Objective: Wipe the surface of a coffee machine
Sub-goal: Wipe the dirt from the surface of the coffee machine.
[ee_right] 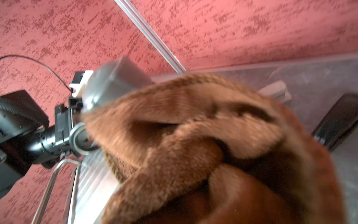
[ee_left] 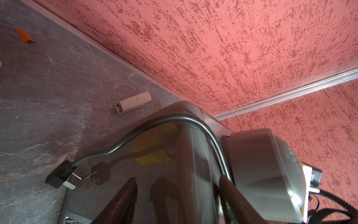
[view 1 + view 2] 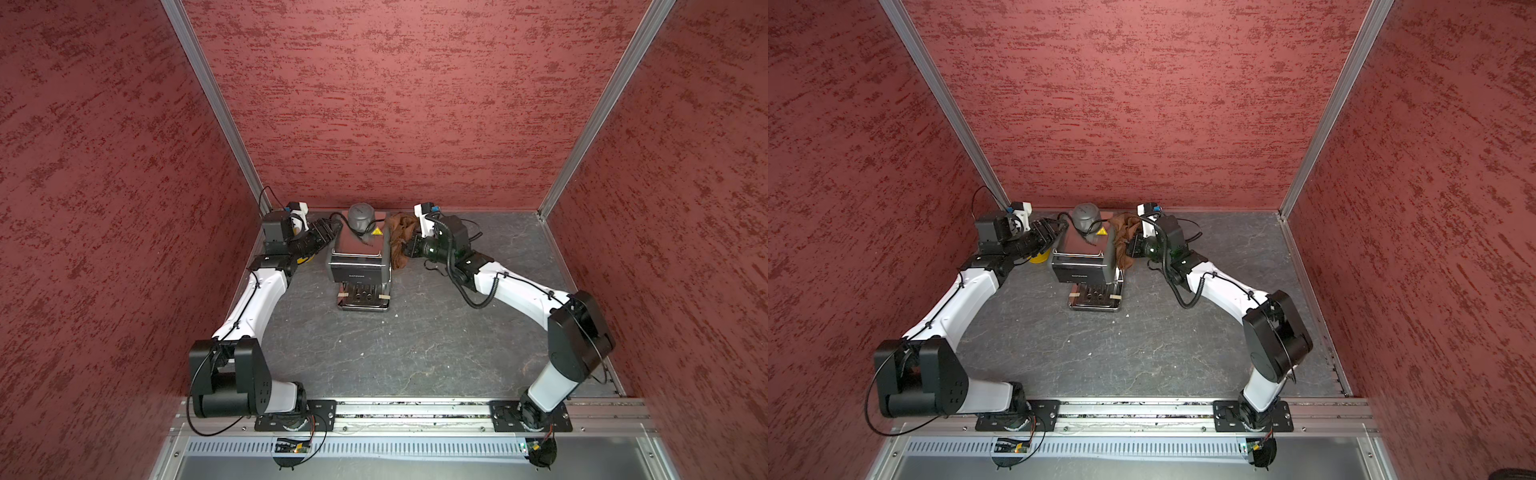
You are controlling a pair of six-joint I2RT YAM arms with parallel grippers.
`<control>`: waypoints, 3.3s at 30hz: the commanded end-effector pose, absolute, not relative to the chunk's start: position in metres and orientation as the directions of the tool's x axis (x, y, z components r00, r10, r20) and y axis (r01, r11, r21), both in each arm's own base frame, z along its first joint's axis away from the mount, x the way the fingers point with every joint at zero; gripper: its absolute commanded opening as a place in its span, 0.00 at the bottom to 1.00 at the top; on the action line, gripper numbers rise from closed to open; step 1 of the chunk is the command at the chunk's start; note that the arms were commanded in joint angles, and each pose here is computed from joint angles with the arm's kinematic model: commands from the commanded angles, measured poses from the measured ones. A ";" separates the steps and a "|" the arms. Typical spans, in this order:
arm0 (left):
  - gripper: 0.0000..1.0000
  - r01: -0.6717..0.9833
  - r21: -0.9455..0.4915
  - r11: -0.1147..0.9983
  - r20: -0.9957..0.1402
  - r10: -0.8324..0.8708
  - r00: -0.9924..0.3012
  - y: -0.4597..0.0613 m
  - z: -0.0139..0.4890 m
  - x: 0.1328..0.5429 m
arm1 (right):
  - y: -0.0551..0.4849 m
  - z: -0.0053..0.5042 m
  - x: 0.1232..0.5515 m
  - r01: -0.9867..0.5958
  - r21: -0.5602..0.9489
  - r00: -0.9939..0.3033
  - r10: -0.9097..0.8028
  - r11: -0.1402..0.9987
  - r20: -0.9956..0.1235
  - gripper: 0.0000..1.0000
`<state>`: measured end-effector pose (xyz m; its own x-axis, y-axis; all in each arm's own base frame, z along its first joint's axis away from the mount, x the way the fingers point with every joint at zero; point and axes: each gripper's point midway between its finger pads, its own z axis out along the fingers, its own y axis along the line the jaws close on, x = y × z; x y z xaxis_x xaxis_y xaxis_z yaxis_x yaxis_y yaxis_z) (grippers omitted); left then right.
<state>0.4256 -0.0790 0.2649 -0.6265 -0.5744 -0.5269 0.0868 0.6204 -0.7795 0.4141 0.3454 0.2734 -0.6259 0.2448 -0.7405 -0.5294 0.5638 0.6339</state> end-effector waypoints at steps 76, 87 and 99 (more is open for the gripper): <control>0.67 0.057 -0.791 0.610 -0.481 -0.560 -0.674 -0.095 0.236 0.410 | 0.364 0.164 0.351 -0.298 0.940 -0.836 0.430 0.167 -0.342 0.00; 0.67 0.063 -0.789 0.611 -0.485 -0.557 -0.674 -0.095 0.241 0.405 | 0.353 0.209 0.339 -0.317 0.948 -0.827 0.492 -0.009 -0.272 0.00; 0.67 0.062 -0.792 0.607 -0.478 -0.554 -0.681 -0.097 0.238 0.401 | 0.382 0.201 0.330 -0.258 0.958 -0.872 0.458 -0.124 -0.176 0.00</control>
